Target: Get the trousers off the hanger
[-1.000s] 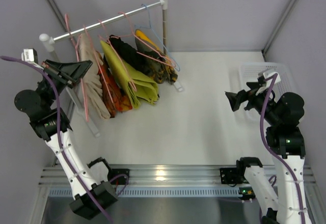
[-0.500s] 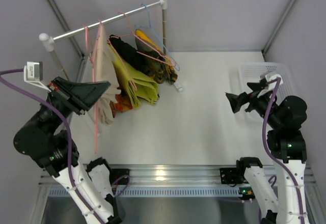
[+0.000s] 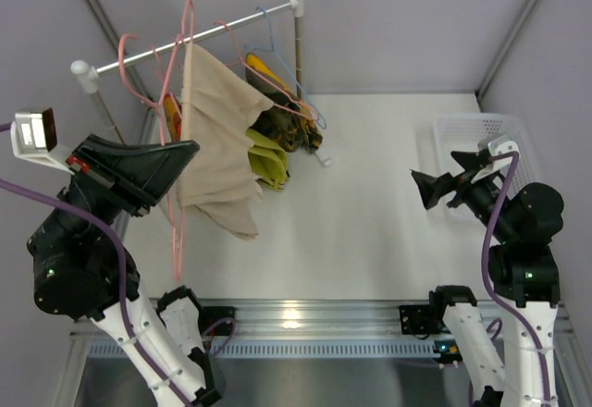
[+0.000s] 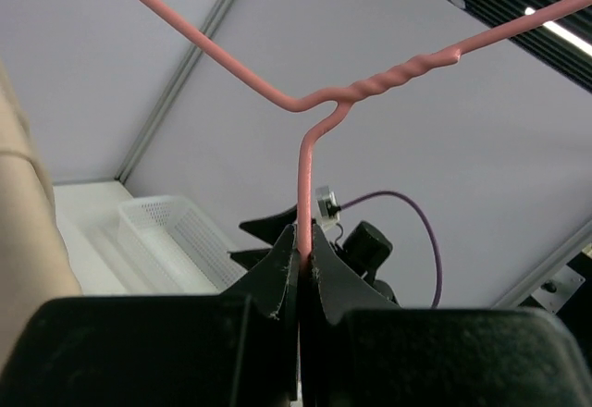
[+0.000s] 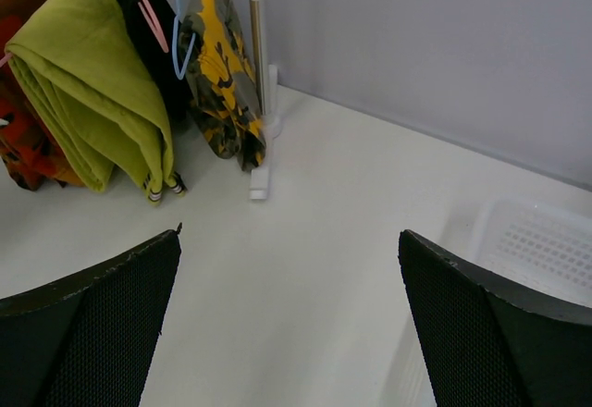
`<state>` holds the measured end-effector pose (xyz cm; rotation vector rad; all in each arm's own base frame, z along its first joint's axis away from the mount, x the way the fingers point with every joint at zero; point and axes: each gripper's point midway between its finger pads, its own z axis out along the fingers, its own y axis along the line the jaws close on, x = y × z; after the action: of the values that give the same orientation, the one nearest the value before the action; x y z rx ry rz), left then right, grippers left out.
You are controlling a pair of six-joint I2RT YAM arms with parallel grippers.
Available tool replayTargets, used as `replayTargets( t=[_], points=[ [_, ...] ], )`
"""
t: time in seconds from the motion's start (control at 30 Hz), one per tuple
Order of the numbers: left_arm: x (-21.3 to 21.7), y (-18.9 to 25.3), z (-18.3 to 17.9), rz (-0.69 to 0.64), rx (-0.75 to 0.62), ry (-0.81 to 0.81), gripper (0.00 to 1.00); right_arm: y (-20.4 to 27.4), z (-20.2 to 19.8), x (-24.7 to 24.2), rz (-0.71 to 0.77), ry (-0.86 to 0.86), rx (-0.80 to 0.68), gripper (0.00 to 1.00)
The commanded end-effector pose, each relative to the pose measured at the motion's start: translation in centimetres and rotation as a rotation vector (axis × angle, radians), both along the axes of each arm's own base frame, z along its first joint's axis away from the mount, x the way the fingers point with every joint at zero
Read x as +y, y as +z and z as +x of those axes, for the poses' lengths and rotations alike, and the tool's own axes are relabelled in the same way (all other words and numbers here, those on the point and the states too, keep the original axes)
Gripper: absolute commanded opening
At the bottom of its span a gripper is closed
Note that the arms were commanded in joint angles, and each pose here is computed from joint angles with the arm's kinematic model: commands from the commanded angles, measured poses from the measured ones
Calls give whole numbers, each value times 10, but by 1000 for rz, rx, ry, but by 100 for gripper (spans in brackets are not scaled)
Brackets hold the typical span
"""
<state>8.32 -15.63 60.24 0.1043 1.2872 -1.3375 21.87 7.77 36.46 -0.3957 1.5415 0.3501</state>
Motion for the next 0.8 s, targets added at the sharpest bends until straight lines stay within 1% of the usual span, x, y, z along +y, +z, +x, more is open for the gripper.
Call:
replayTargets(
  t=[0.0,0.07,0.17,0.23,0.27,0.3,0.33,0.37,0.4,0.43,0.47,0.57,0.6,0.77],
  points=[
    [1,39,-9,-43,-195,19,0,23,-5,-3,6,-13,-68,100],
    [4,44,-3,-40,-194,42,0,22,-4,-3,12,-16,-62,99],
    [11,48,9,-46,-154,82,0,20,-1,-3,20,-19,-51,100],
    [26,46,28,-95,-52,121,0,18,2,-4,34,-25,-38,100],
    [30,42,35,-77,-42,151,0,17,3,-3,56,-23,-27,99],
    [43,33,52,-97,44,191,0,17,5,-2,66,-23,-20,99],
    [48,30,58,-146,113,193,0,15,7,-2,66,-22,-13,99],
    [55,22,66,-119,125,233,0,14,8,-1,76,-20,-6,100],
    [60,14,74,-129,169,247,0,14,10,-1,81,-17,0,99],
    [70,-1,85,-181,267,262,0,11,11,1,85,-5,8,100],
    [75,-9,90,-163,275,289,0,11,11,3,94,2,15,99],
    [90,-28,106,-201,348,330,0,8,15,10,117,41,42,100],
    [92,-29,107,-201,350,338,0,8,18,11,119,50,52,100],
    [80,-32,95,-147,336,337,0,7,24,12,100,47,45,99]
  ],
)
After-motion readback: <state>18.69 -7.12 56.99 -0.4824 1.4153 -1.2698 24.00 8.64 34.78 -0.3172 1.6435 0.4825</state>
